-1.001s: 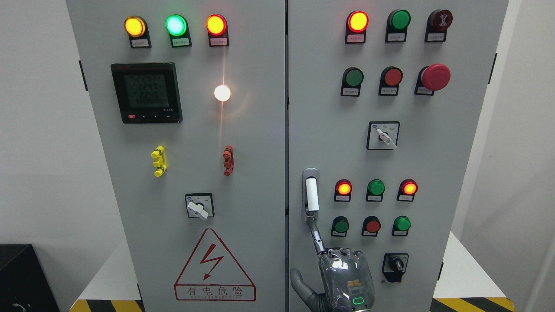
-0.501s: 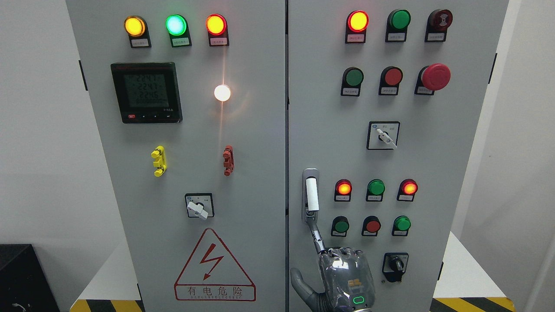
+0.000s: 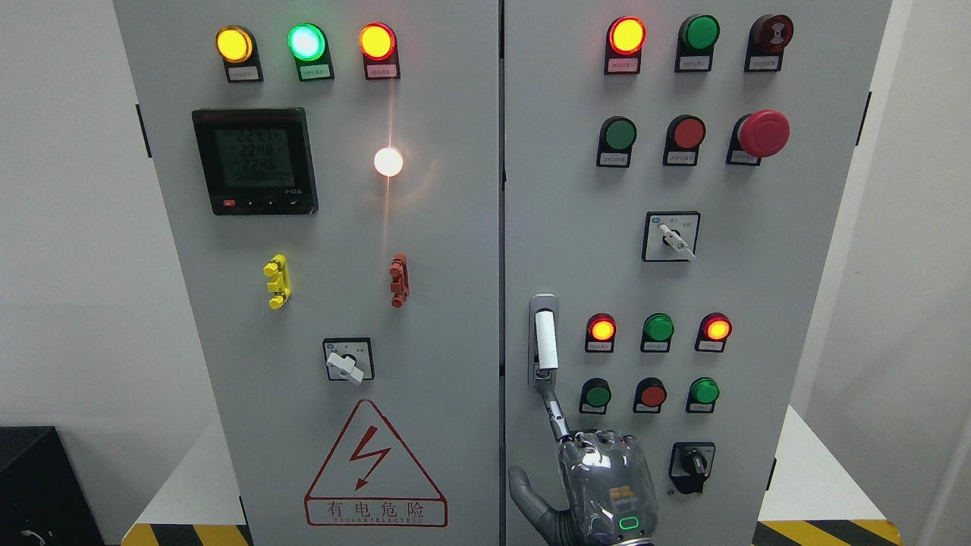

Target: Release door handle

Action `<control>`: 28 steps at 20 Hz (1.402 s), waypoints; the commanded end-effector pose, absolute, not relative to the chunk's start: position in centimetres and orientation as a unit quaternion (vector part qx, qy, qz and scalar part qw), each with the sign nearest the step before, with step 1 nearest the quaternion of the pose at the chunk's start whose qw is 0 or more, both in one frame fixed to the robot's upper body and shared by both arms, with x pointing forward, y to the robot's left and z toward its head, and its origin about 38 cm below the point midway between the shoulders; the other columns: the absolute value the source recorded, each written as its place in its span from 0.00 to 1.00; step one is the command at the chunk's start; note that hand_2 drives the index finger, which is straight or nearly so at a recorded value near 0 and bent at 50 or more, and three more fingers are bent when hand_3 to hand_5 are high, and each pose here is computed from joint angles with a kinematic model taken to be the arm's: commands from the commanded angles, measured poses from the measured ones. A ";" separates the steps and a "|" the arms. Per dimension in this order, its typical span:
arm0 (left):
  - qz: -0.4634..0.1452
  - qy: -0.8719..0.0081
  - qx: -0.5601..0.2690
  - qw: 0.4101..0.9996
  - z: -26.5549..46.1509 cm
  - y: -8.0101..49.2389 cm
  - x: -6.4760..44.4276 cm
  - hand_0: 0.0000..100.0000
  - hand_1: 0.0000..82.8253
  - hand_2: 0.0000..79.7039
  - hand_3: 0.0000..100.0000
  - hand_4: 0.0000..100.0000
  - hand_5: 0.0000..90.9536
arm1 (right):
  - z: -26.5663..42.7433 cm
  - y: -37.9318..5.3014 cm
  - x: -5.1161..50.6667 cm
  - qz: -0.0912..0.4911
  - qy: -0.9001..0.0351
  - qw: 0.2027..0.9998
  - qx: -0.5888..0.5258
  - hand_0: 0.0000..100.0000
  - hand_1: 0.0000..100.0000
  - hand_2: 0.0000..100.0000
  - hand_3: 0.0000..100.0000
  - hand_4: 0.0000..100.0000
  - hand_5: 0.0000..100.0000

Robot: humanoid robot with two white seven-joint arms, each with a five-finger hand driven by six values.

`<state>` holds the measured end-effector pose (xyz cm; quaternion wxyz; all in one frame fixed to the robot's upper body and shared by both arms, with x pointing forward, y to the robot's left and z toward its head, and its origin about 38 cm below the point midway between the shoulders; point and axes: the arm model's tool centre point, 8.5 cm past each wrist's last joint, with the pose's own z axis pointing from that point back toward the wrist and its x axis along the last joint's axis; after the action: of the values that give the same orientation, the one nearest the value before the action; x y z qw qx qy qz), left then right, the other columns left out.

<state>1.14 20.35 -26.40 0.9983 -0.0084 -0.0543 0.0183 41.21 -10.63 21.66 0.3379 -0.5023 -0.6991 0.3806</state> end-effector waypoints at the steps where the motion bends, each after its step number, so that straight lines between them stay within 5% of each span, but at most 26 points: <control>1: 0.017 -0.053 -0.006 0.998 -26.3 20.5 1.8 0.12 0.67 0.00 0.00 0.00 0.00 | 22.6 -10.7 40.8 0.369 -0.707 0.327 -0.507 0.37 0.27 0.10 1.00 0.98 1.00; 28: 0.017 -0.053 -0.006 0.998 -26.3 20.5 1.8 0.12 0.67 0.00 0.00 0.00 0.00 | 23.8 -10.4 40.3 0.358 -0.718 0.314 -0.508 0.37 0.27 0.23 1.00 0.98 1.00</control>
<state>1.14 20.35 -26.40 0.9983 -0.0084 -0.0544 0.0184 40.76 -10.46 22.82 0.3245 -0.5055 -0.7099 0.3677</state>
